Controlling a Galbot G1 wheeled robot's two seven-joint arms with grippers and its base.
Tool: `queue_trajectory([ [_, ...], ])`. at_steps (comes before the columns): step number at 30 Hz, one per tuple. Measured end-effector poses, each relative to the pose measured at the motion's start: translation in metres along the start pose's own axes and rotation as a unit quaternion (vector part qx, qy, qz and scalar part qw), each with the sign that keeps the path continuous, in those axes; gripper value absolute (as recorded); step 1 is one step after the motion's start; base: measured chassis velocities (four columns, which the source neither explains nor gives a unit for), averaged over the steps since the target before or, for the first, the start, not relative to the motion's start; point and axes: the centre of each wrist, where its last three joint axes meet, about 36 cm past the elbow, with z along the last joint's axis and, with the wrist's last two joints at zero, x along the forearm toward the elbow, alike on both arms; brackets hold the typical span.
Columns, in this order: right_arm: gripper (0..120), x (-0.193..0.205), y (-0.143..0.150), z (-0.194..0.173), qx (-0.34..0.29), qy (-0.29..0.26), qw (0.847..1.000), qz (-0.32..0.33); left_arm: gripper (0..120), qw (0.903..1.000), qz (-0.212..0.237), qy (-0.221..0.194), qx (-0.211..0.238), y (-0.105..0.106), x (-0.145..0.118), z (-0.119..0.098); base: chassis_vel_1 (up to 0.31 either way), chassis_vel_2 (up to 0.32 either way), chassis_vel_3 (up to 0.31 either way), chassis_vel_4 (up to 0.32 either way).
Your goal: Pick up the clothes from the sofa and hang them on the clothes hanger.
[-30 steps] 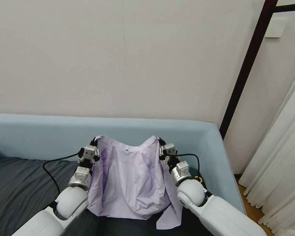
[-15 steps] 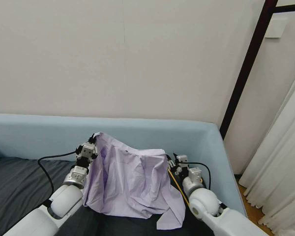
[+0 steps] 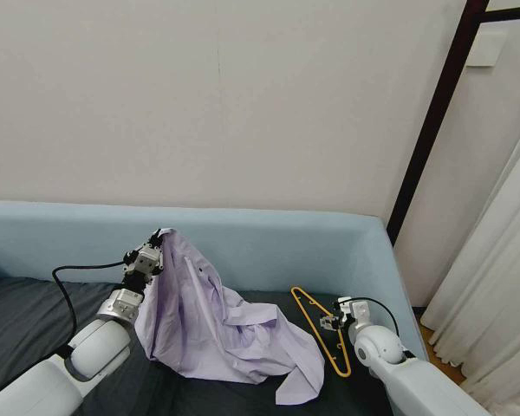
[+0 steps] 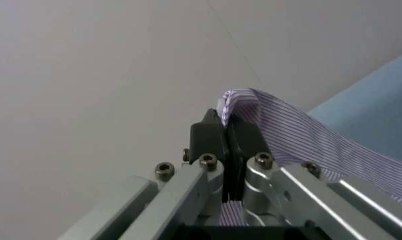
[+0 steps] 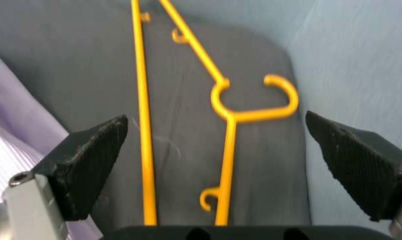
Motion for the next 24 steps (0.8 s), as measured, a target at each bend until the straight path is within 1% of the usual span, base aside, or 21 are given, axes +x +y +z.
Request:
queue_trajectory([
  [1, 100, 0.0, 0.0, 0.0, 0.0, 0.0, 1.0, 0.0, 0, 1.0, 0.0, 0.0, 0.0, 0.0, 0.0, 0.0, 0.0, 0.0, 0.0, 0.0],
  [4, 100, -0.005, 0.001, 0.002, 0.004, 0.037, 0.999, -0.005, 0, 1.0, -0.004, -0.003, -0.001, 0.002, 0.0, 0.001, 0.0, 0.0, 0.0, 0.0],
  [10, 100, -0.015, 0.005, 0.005, -0.002, 0.061, 0.998, -0.002, 0, 0.9999, -0.01, -0.002, 0.002, -0.001, 0.0, 0.002, 0.0, 0.0, 0.0, 0.0],
  [13, 100, -0.031, 0.008, 0.006, -0.009, 0.081, 0.997, 0.011, 0, 0.9999, -0.011, -0.001, 0.004, -0.006, 0.001, 0.003, 0.0, 0.0, 0.0, 0.0],
  [14, 100, -0.031, 0.008, 0.006, -0.009, 0.081, 0.997, 0.011, 0, 0.9999, -0.011, -0.001, 0.004, -0.006, 0.001, 0.003, 0.0, 0.0, 0.0, 0.0],
  [17, 100, -0.047, 0.006, 0.004, -0.021, 0.093, 0.995, 0.024, 0, 0.9999, -0.014, 0.0, 0.003, -0.007, 0.003, 0.004, 0.0, 0.0, 0.0, 0.0],
  [19, 92, -0.054, 0.003, 0.004, -0.029, 0.098, 0.994, 0.028, 0, 0.9999, -0.015, -0.001, 0.003, -0.007, 0.004, 0.005, 0.0, 0.0, 0.0, 0.0],
  [20, 92, -0.054, 0.003, 0.004, -0.029, 0.098, 0.994, 0.028, 0, 0.9999, -0.015, -0.001, 0.003, -0.007, 0.004, 0.005, 0.0, 0.0, 0.0, 0.0],
  [24, 75, -0.063, -0.005, 0.008, -0.038, 0.106, 0.993, 0.038, 0, 0.9999, -0.015, -0.003, 0.002, -0.007, 0.004, 0.005, 0.0, 0.0, 0.0, 0.0],
])
